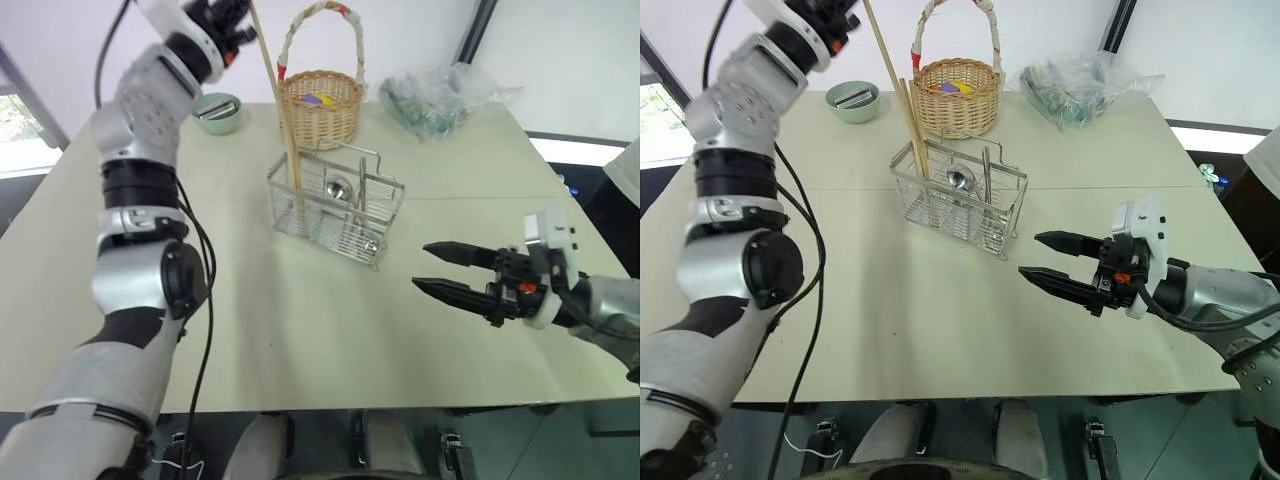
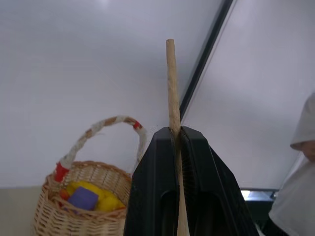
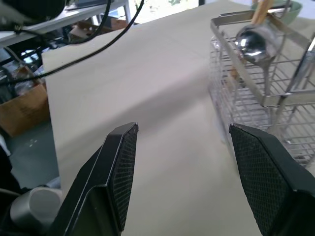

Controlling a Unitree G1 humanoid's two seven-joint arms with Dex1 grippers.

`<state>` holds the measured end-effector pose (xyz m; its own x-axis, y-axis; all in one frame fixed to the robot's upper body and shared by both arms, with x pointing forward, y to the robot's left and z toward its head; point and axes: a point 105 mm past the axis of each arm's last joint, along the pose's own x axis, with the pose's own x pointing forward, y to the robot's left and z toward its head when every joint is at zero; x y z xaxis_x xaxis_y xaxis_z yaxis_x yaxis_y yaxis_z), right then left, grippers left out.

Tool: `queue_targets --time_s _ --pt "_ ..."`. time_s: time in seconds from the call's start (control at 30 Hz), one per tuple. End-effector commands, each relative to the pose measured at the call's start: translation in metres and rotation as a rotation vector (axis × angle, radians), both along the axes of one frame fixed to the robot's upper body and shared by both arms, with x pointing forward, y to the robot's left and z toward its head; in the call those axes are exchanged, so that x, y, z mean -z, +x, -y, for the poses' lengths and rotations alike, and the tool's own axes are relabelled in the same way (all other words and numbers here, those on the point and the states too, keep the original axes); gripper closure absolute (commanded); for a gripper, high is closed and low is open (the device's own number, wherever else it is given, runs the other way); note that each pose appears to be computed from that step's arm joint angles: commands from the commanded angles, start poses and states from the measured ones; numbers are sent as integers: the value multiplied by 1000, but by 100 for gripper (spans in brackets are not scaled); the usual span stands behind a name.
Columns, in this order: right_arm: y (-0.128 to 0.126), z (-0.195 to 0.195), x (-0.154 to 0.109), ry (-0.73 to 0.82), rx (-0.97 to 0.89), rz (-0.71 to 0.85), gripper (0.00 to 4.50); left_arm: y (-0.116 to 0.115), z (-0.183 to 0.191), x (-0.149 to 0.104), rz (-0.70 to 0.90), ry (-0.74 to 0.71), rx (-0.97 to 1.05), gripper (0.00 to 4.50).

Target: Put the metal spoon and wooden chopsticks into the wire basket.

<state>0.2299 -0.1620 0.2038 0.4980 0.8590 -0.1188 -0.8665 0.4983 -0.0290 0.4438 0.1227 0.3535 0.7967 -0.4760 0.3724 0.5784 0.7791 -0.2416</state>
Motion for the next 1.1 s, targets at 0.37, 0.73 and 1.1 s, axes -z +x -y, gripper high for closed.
queue_targets --time_s 0.37,0.73,1.1 --pt "-3 -3 -14 29 26 63 146 -20 34 35 49 80 75 249" --pt "12 10 -12 -47 44 83 146 -42 -15 33 108 290 13 7" --pt "42 44 -24 -140 85 147 146 -107 -135 60 30 988 37 7"
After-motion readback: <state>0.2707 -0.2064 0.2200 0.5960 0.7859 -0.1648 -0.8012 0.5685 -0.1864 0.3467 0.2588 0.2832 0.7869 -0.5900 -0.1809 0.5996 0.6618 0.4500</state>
